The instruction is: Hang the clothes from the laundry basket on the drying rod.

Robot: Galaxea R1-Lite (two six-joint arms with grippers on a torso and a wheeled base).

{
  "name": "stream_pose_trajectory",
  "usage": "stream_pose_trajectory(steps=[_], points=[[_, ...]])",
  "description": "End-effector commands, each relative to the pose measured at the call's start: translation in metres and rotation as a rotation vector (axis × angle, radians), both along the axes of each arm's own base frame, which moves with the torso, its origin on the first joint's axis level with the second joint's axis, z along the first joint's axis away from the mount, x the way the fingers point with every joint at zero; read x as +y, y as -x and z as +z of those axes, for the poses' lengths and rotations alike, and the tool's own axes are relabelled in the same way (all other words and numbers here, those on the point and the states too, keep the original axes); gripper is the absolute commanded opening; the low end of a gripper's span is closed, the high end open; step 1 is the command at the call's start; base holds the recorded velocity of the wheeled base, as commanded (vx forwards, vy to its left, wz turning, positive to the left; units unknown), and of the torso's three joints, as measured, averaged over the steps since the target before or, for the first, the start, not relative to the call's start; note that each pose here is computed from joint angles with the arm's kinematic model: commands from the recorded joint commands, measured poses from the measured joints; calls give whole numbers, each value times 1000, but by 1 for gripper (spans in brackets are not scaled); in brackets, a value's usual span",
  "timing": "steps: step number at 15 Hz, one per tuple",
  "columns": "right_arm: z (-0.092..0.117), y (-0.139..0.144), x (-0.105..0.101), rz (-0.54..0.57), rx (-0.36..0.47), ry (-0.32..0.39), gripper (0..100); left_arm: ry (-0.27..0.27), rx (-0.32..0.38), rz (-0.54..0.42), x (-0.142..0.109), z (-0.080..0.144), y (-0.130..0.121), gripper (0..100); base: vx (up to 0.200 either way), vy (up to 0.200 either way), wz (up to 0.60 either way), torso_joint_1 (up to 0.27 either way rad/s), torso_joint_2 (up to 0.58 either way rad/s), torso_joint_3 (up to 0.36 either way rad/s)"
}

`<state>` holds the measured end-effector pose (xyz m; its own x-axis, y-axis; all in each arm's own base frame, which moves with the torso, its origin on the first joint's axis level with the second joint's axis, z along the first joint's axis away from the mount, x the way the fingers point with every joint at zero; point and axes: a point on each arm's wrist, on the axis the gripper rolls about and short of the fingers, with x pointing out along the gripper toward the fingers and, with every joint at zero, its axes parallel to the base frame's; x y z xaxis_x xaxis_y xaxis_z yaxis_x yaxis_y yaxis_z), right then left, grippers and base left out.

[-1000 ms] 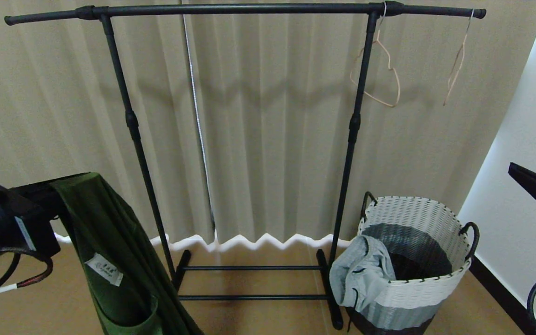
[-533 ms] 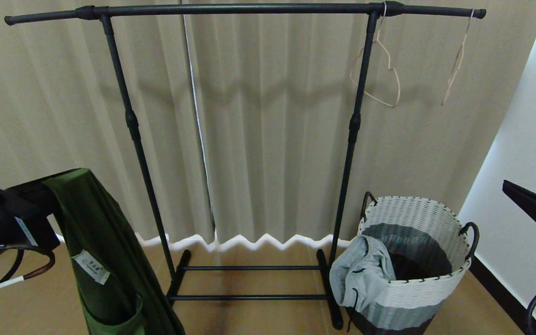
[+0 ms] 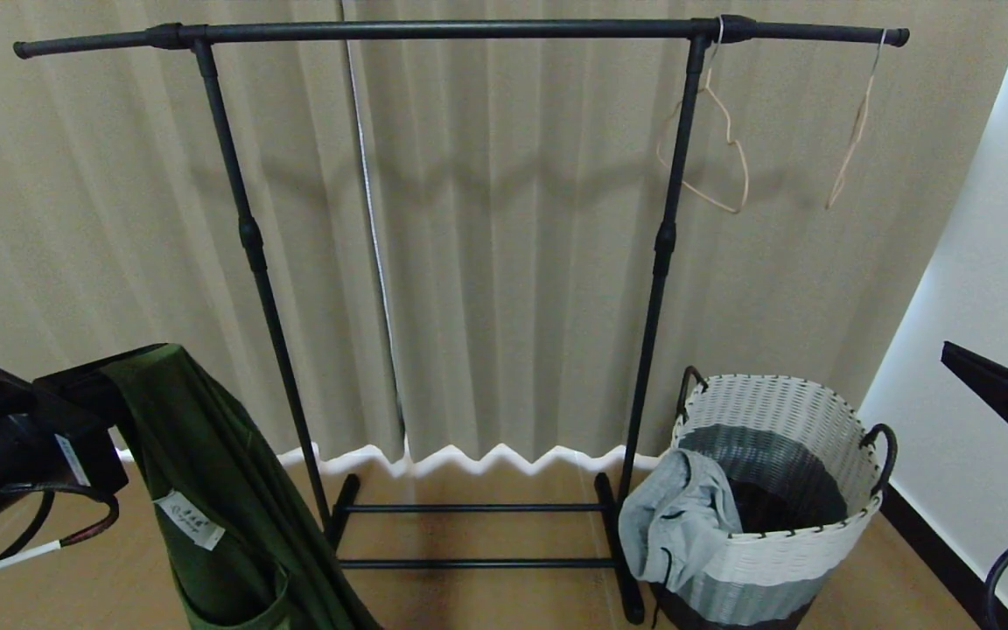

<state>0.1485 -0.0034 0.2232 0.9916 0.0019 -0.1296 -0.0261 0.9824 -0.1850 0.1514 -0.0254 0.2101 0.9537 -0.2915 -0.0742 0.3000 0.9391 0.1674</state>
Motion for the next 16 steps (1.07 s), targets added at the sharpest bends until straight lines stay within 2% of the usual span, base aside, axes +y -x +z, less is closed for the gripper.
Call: stream_pose_trajectory(steps=[1, 3, 6, 8, 12, 16], points=[[0, 0, 0, 0, -4, 2, 100, 0, 5, 0, 0, -1, -1, 0, 0, 0, 0, 139, -129, -232], [0, 0, 0, 0, -3, 2, 100, -1, 9, -1, 0, -2, 0, 0, 0, 0, 0, 183, -215, -251], [-1, 0, 0, -3, 0, 1, 100, -4, 21, -2, 0, -5, 0, 0, 0, 0, 0, 123, -619, -245], [-1, 0, 0, -3, 5, 2, 100, -39, 29, -3, 0, -12, 3, 0, 0, 0, 0, 58, -525, -254], [-2, -1, 0, -6, 13, 2, 100, -80, 9, -5, 2, -16, 15, 0, 0, 0, 0, 310, -476, -262], [-2, -1, 0, -9, 13, 4, 100, -80, -4, -5, 3, -15, 20, 0, 0, 0, 0, 242, -486, -257]])
